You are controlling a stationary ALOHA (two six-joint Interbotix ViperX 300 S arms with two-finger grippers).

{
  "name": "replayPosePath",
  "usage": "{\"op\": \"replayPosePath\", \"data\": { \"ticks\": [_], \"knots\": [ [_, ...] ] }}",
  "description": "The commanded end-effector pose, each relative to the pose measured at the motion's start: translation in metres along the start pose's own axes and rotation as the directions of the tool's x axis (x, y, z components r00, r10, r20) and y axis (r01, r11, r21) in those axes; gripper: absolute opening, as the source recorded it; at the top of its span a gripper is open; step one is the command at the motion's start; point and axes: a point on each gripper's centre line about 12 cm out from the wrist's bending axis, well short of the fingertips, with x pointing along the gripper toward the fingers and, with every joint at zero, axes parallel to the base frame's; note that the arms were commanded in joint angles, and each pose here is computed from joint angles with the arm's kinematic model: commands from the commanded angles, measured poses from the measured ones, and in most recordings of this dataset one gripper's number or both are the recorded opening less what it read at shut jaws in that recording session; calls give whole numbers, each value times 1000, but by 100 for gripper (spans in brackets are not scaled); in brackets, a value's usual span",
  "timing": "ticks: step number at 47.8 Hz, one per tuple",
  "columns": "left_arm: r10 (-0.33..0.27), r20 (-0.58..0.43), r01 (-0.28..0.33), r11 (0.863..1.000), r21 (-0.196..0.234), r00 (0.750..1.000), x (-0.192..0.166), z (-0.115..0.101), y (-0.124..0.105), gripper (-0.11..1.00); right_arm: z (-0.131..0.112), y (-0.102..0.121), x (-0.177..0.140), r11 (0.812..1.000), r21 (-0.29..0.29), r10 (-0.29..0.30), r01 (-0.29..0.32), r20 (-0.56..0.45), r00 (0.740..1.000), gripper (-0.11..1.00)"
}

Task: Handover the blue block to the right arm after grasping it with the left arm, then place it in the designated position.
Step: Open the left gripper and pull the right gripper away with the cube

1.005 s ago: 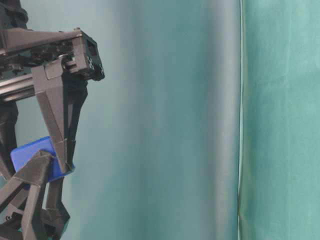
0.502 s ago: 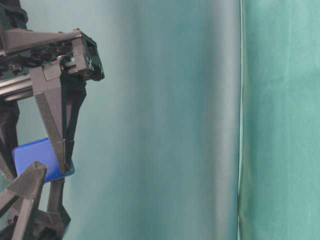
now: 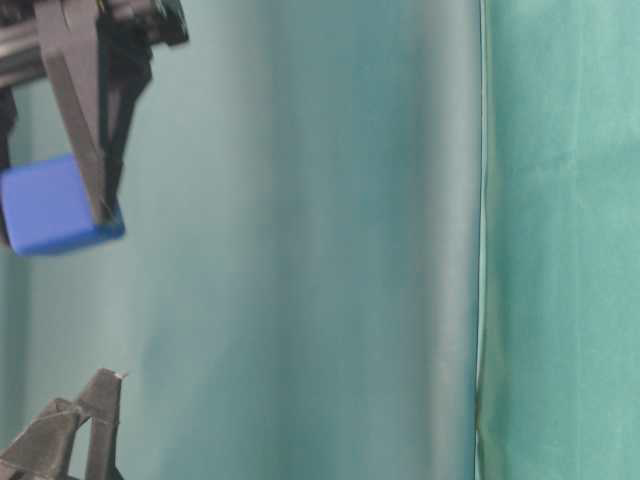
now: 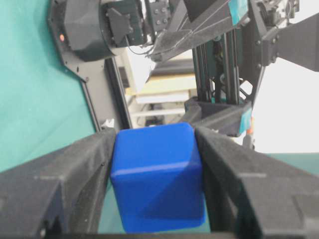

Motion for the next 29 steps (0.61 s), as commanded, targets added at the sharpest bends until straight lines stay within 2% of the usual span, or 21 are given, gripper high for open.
{"op": "replayPosePath", "data": {
  "ticks": [1,13,16,19,22,24,25,29],
  "knots": [
    [1,21,-1,1000,-2,1000,-1,8,0,100,5,-9,-9,1000,5,-29,29,9,1000,55],
    [3,20,-3,1000,-2,1000,1,8,1,100,3,-6,-9,999,32,-12,13,-17,1000,55],
    [3,21,-3,1000,-2,1000,1,9,1,100,4,-6,-9,995,96,-12,14,-15,1000,55],
    [3,21,-3,1000,-2,1000,1,9,1,100,5,-6,-9,978,207,-14,16,-14,1000,55],
    [3,21,-3,1000,-1,1000,1,9,1,100,5,-7,-9,938,347,-18,22,-13,1000,55],
    [3,21,-3,1000,-1,1000,1,9,1,100,5,-8,-9,896,444,-21,26,-16,1000,55],
    [3,21,-3,1000,1,1000,1,9,1,100,5,-8,-9,857,515,-21,27,-18,1000,55],
    [3,21,-3,1000,-1,1000,1,9,1,100,4,-8,-10,745,667,-13,32,-33,999,55]
  ]
}}
